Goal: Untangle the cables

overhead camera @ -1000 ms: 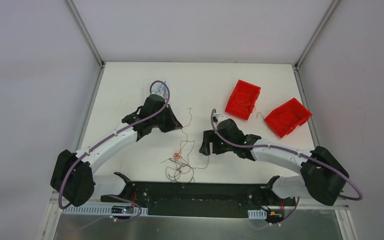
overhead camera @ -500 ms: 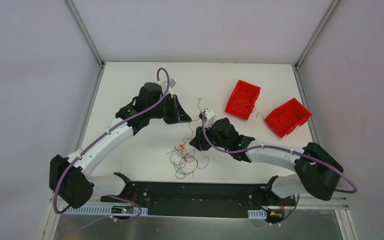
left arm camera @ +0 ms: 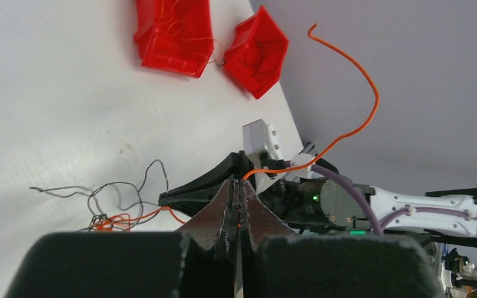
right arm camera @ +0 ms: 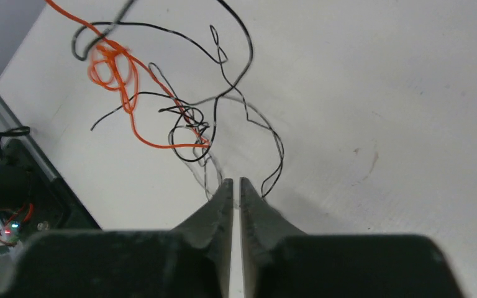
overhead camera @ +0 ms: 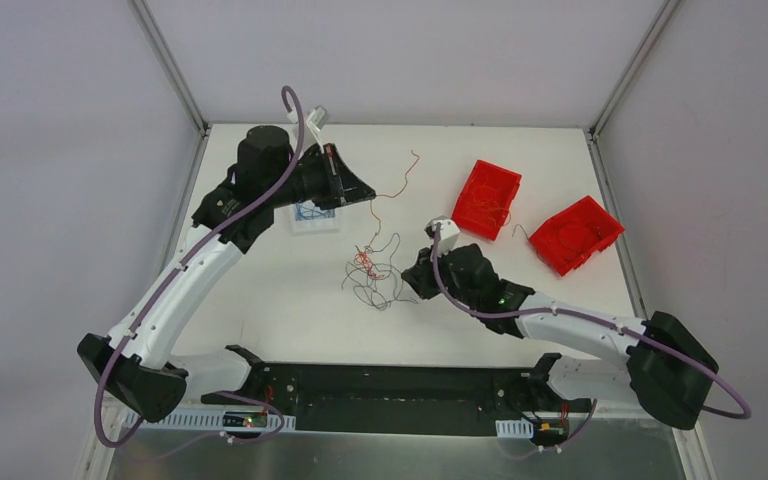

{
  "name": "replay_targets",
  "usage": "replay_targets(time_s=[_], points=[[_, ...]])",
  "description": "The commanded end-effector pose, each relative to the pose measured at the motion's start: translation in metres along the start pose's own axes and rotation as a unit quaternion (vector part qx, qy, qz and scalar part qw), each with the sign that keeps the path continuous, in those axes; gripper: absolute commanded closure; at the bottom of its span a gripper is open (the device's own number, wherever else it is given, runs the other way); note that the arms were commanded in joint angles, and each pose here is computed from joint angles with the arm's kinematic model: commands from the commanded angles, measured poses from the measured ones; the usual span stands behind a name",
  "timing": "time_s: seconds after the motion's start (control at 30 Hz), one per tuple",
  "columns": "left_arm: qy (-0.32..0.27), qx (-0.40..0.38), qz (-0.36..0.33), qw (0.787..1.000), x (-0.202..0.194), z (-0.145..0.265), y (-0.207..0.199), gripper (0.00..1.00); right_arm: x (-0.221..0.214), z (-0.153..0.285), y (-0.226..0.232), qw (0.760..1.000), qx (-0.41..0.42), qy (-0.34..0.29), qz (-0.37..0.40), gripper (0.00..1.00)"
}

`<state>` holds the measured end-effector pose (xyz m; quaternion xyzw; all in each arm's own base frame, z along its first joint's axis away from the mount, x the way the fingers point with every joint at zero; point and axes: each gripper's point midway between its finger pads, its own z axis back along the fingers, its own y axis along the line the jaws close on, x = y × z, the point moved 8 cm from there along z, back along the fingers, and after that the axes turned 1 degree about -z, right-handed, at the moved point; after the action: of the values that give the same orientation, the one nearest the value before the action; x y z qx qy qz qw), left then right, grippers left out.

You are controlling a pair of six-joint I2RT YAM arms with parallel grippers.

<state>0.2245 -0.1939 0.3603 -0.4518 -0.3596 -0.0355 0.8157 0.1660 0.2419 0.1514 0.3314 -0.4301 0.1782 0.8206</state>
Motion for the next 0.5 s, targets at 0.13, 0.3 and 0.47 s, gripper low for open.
replay_targets(time_s=[0.13, 0.3, 0.47], points=[[-0.012, -0.088, -0.016, 0.996, 0.037, 0.014, -0.052, 1.0, 0.042, 0.019, 0.011, 0.998, -0.001, -0.055, -0.024, 0.28], [-0.005, -0.104, -0.005, 0.995, 0.04, 0.015, -0.059, 1.0, 0.071, 0.017, 0.019, 0.993, 0.008, -0.071, -0.09, 0.26], [-0.011, -0.112, 0.0, 0.994, 0.041, 0.021, -0.065, 1.0, 0.078, 0.003, 0.022, 0.993, 0.007, -0.079, -0.092, 0.12]])
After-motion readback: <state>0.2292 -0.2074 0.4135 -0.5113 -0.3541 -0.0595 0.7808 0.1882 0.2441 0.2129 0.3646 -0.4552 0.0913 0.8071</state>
